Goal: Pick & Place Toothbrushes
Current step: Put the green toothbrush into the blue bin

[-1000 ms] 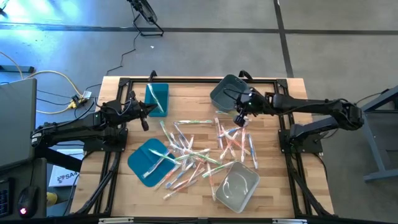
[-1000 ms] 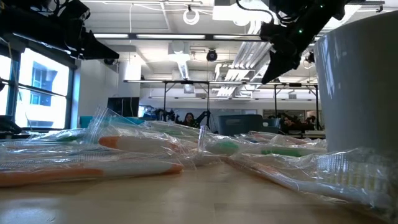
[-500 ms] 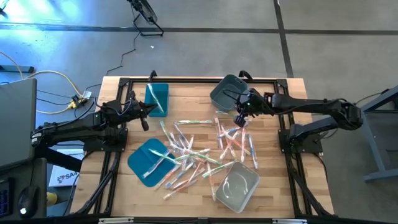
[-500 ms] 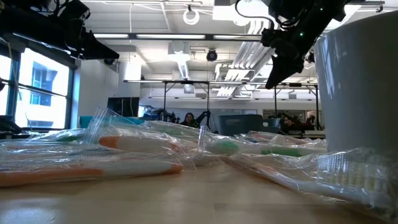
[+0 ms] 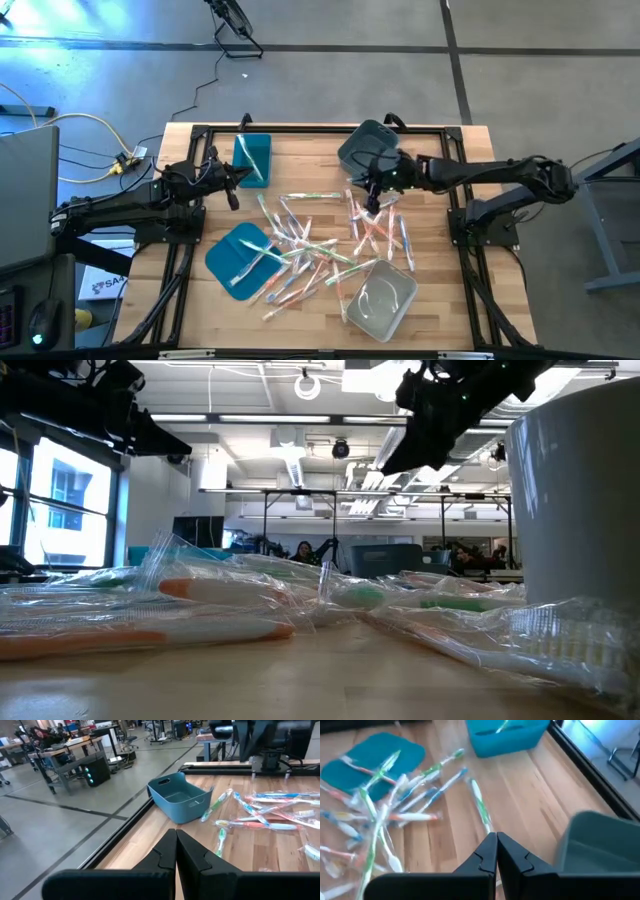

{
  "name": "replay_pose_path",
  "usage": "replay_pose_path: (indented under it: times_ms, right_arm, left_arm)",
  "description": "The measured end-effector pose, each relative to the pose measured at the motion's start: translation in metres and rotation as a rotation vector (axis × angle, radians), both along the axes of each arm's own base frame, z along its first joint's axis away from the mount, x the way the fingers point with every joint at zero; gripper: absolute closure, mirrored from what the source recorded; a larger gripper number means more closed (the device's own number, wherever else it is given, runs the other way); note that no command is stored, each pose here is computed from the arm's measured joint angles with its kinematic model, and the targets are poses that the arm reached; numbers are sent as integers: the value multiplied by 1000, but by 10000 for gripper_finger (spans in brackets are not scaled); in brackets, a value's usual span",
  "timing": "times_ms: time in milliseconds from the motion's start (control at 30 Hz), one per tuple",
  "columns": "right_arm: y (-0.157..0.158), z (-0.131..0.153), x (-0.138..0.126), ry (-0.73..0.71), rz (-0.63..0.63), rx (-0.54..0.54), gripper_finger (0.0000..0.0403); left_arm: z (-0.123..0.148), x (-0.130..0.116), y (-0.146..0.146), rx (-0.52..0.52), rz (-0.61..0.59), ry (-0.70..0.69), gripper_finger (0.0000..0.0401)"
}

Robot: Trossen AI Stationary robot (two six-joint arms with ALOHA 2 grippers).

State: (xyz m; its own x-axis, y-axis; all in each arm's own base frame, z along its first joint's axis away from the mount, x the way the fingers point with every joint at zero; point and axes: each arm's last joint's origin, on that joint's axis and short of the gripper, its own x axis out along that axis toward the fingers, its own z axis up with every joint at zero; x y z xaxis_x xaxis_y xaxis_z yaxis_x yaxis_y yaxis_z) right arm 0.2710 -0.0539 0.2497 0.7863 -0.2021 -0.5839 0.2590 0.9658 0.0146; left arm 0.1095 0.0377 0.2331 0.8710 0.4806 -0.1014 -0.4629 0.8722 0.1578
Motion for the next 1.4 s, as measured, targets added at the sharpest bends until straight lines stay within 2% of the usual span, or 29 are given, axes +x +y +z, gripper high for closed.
replay_pose_path:
  times_ms: [100,500,700,867,1000,1300,1400]
  right_arm:
    - [3,-7,12,39,7,-20,400]
    - [-3,-2,78,97,81,-86,400]
    - [-8,-23,103,147,97,-99,400]
    - [-12,-39,110,178,43,-131,396]
    - [-15,-47,113,197,26,-133,360]
    - [-17,-55,114,193,-5,-57,217]
    - [-17,-61,116,203,-4,-31,195]
  left_arm:
    - [0,0,0,-10,4,-5,401]
    - [0,0,0,-11,3,-6,401]
    - [0,0,0,-11,3,-7,401]
    - [0,0,0,-11,3,-7,401]
    - [0,0,0,-10,3,-6,401]
    - [0,0,0,-10,3,-6,401]
    - [0,0,0,-10,3,-6,401]
